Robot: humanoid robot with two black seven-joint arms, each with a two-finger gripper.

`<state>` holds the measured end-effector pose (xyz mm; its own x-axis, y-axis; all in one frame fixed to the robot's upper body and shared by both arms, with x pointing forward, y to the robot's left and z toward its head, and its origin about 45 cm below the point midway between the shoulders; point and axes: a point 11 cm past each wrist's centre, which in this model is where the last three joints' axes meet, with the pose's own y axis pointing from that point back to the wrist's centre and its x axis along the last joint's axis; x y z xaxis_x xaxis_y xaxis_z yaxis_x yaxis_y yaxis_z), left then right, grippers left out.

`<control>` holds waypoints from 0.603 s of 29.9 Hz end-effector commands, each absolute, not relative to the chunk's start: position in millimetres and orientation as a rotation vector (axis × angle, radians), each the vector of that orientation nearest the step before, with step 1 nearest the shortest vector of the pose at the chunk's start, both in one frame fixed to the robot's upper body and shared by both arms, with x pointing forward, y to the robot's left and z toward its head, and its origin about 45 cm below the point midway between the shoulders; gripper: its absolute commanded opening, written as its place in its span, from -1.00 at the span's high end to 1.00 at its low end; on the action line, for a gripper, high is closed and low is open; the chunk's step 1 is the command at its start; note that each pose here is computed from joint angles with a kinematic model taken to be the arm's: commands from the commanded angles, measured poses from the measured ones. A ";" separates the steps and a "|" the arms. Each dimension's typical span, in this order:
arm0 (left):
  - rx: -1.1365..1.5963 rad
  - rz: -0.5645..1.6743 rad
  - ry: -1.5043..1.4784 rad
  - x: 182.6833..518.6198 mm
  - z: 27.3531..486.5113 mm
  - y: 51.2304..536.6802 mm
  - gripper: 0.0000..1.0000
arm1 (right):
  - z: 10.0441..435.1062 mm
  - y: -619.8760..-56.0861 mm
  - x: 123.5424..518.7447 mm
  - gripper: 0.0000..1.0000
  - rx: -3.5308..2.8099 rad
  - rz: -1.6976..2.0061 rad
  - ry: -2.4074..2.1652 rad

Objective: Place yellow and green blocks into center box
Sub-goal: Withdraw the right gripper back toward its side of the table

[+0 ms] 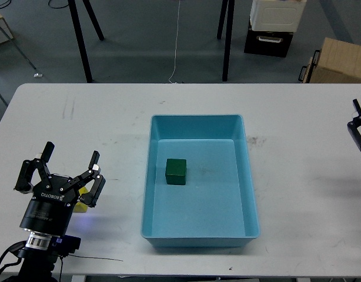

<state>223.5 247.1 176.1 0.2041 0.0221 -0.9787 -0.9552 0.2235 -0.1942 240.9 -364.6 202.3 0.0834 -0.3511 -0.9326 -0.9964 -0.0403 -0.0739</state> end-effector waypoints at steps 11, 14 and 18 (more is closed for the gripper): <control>-1.111 0.930 1.120 223.7 176.6 250.4 -1.00 | 167.5 -328.9 183.5 -1.00 -1.307 1.099 1.303; -1.195 1.024 1.028 227.3 183.9 285.3 -1.00 | 166.3 -330.9 182.4 -1.00 -1.312 1.110 1.323; -1.257 1.095 0.868 250.7 203.0 330.3 -1.00 | 164.2 -344.0 175.0 -1.00 -1.363 1.133 1.393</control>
<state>232.3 304.0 190.3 0.2413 0.0944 -0.9658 -0.9704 0.0282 -0.2397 179.5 -334.9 164.8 -0.0088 -0.1731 -0.9849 -0.9999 0.0117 0.0069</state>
